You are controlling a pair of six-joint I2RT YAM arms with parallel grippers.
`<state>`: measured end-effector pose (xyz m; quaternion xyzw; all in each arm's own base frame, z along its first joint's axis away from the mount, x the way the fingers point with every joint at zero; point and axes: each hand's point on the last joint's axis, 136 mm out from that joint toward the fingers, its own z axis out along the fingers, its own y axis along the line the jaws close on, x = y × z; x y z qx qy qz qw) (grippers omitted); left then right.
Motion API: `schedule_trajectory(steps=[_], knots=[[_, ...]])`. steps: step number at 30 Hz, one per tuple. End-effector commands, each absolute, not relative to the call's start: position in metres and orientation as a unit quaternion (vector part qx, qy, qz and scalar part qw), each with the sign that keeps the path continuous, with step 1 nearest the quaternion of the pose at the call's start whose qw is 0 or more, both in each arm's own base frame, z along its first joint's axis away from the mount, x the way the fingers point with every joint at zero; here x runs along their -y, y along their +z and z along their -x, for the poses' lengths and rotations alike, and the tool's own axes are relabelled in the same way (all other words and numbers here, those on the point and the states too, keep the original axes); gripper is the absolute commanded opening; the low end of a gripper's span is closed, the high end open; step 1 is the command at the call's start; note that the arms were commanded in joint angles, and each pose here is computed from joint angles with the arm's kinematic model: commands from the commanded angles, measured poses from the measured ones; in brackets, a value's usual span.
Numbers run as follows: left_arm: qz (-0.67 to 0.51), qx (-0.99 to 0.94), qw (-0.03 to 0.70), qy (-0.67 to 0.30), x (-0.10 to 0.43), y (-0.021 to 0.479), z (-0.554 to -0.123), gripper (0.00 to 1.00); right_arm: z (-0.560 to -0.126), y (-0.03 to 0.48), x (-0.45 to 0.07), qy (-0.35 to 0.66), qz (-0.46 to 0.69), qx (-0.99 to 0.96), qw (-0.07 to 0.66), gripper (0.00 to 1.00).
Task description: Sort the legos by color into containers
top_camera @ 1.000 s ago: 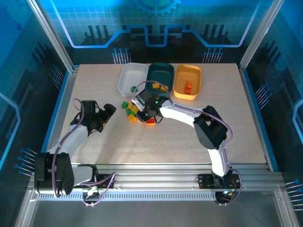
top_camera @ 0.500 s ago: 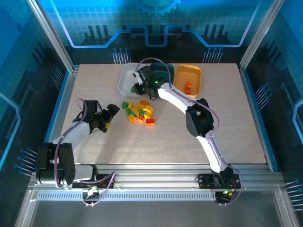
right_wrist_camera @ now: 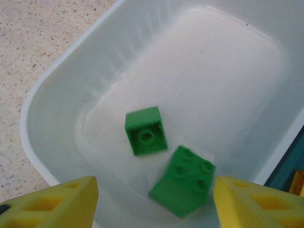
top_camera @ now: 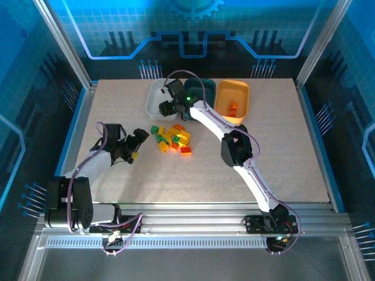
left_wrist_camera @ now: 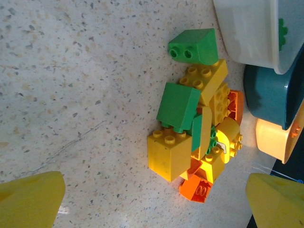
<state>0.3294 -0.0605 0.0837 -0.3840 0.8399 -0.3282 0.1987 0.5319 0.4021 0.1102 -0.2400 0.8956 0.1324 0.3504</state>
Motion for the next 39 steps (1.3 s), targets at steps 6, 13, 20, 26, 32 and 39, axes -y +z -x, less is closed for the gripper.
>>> schedule_trajectory(steps=[6, 13, 20, 26, 32, 39], knots=[[0.335, -0.866, 0.208, -0.308, 0.085, 0.097, -0.347, 0.99, -0.483, 0.238, -0.374, 0.175, 0.217, -0.864, 0.42, 0.67], [0.3, -0.882, 0.24, -0.274, 0.102, 0.105, -0.355, 0.99, -0.389, 0.197, -0.286, 0.156, 0.165, -0.88, 0.417, 0.7], [0.295, -0.895, 0.247, -0.225, 0.089, 0.097, -0.356, 0.99, -0.342, 0.169, -0.209, 0.12, 0.114, -0.886, 0.432, 0.79], [0.293, -0.905, 0.242, -0.191, 0.081, 0.089, -0.354, 0.94, -0.344, 0.127, -0.189, 0.086, 0.115, -0.912, 0.385, 0.85], [0.278, -0.923, 0.212, -0.16, 0.078, 0.071, -0.35, 0.84, -0.351, 0.114, -0.187, 0.096, 0.08, -0.925, 0.36, 0.8], [0.246, -0.945, 0.174, -0.128, 0.08, 0.053, -0.357, 0.63, -0.345, 0.097, -0.171, 0.085, 0.052, -0.935, 0.34, 0.78]])
